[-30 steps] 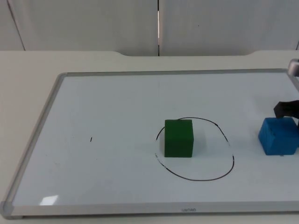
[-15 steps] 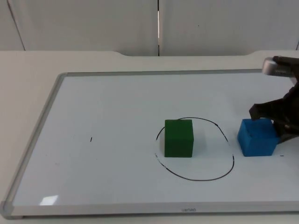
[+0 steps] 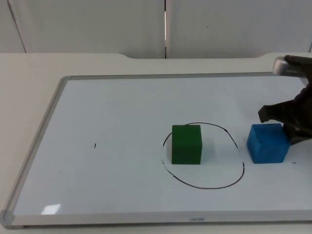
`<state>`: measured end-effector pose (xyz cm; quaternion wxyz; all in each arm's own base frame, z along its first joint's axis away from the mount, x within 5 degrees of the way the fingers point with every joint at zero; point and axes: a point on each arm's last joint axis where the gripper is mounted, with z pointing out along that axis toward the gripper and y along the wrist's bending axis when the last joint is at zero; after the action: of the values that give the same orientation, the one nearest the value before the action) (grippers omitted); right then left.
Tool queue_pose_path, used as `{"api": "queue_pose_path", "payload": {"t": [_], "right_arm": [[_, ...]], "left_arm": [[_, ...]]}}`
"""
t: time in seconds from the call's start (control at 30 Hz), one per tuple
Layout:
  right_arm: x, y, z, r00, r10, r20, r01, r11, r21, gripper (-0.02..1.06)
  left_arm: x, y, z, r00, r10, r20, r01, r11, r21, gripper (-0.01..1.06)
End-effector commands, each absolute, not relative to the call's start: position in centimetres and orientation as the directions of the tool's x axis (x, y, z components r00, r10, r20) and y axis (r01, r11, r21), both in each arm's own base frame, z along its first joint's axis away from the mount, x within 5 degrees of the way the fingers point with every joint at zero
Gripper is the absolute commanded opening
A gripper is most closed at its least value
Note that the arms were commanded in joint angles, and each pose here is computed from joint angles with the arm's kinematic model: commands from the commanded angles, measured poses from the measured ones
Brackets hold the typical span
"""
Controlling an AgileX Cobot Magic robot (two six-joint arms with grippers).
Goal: Push the two cubes into the marked area.
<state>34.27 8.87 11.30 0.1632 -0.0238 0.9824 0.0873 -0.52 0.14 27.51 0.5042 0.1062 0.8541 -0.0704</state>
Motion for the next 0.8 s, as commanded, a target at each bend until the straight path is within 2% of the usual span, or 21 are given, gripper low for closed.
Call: {"api": "queue_pose_path", "payload": {"t": [0.0,0.57,0.77], "right_arm": [[34.4,9.1,11.4,-0.944,-0.006,-0.331,-0.068,0.982,0.175,0.00],[34.2,9.2,11.3,-0.952,-0.002,-0.306,-0.059,0.982,0.179,0.00],[34.0,10.6,11.4,-0.942,-0.045,-0.332,-0.108,0.979,0.172,0.00]], "left_arm": [[-0.5,0.1,27.5,-0.459,0.110,-0.881,0.252,0.968,-0.011,0.00],[-0.5,0.1,27.5,-0.459,0.110,-0.881,0.252,0.968,-0.011,0.00],[-0.5,0.1,27.5,-0.459,0.113,-0.881,0.253,0.967,-0.008,0.00]]}}
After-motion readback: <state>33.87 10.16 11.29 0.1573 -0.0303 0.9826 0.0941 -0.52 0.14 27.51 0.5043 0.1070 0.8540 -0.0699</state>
